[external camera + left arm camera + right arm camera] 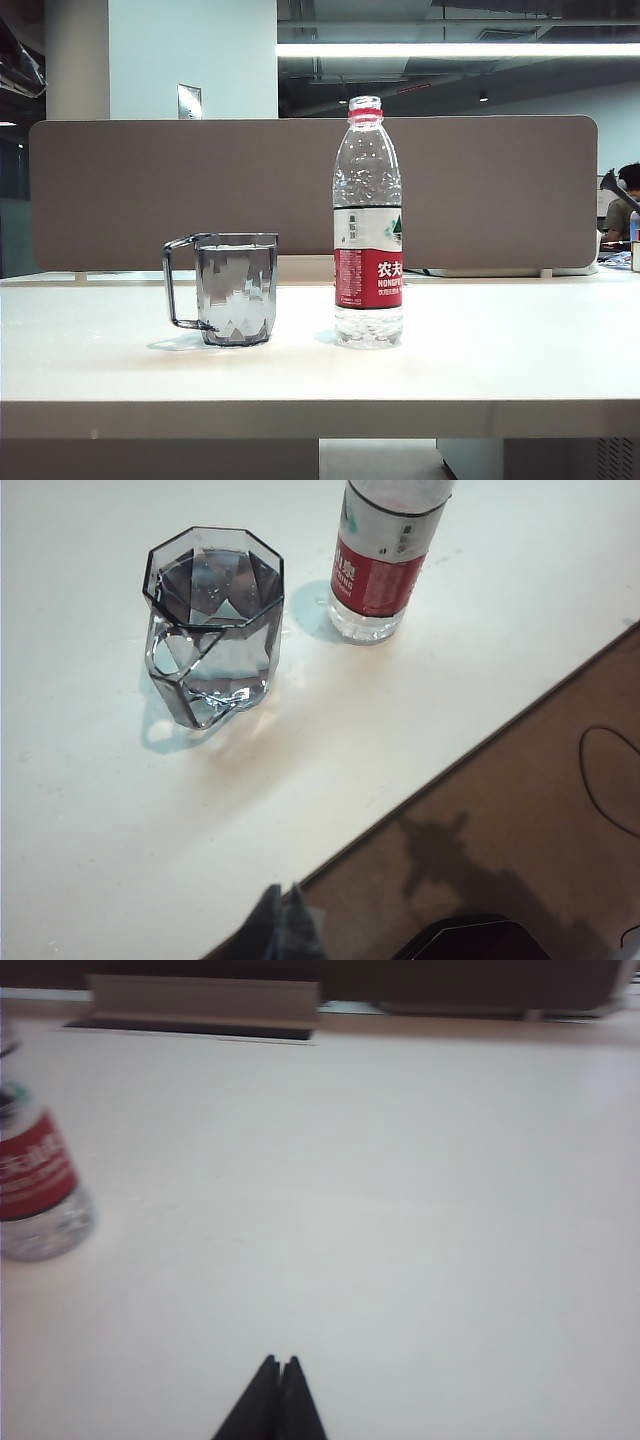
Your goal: Pick up the mineral water bottle on the table and pour water into the mug until it's full.
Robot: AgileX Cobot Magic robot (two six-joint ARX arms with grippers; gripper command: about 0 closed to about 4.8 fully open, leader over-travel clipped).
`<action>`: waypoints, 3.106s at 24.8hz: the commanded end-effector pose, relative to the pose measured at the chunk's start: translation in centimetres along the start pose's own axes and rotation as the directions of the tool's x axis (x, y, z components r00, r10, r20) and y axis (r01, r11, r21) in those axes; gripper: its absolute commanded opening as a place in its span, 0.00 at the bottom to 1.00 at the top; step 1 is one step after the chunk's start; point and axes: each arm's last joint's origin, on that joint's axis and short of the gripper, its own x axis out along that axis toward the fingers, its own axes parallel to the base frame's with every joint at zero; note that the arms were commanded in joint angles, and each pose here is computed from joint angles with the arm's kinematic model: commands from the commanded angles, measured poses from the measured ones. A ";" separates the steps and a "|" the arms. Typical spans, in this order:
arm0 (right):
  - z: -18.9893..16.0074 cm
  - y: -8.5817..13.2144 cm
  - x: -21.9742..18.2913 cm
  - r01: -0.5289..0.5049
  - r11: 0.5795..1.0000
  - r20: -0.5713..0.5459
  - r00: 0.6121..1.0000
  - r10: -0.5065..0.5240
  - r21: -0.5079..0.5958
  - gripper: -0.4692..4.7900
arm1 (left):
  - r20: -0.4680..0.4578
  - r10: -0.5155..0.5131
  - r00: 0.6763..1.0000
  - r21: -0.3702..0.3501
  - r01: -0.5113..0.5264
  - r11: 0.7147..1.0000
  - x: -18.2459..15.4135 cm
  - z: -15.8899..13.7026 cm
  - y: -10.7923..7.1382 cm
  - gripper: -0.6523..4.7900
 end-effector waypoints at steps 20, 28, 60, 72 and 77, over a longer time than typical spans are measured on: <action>-0.3 -2.1 0.1 0.150 0.988 -0.014 0.989 -0.150 0.041 0.08 | 0.016 -0.003 1.000 0.005 0.003 1.000 -0.1 0.2 0.0 0.11; -0.3 -2.1 0.1 0.150 0.988 -0.014 0.989 -0.150 0.040 0.08 | 0.016 -0.003 1.000 0.005 0.003 1.000 -0.1 0.2 0.0 0.11; -0.2 -2.1 0.1 0.149 0.988 -0.012 0.989 -0.149 0.040 0.08 | 0.597 0.311 0.740 -0.215 -0.225 0.950 1.1 -9.6 0.4 0.11; -0.3 -2.1 0.1 0.150 0.988 -0.016 0.989 -0.149 0.040 0.08 | 0.401 0.263 0.877 -0.114 -0.237 0.965 4.3 -13.5 1.3 0.11; -0.3 -2.1 0.1 0.150 0.988 -0.016 0.989 -0.149 0.040 0.08 | 0.364 0.480 0.798 -0.239 -0.418 0.876 3.5 -13.9 3.2 0.11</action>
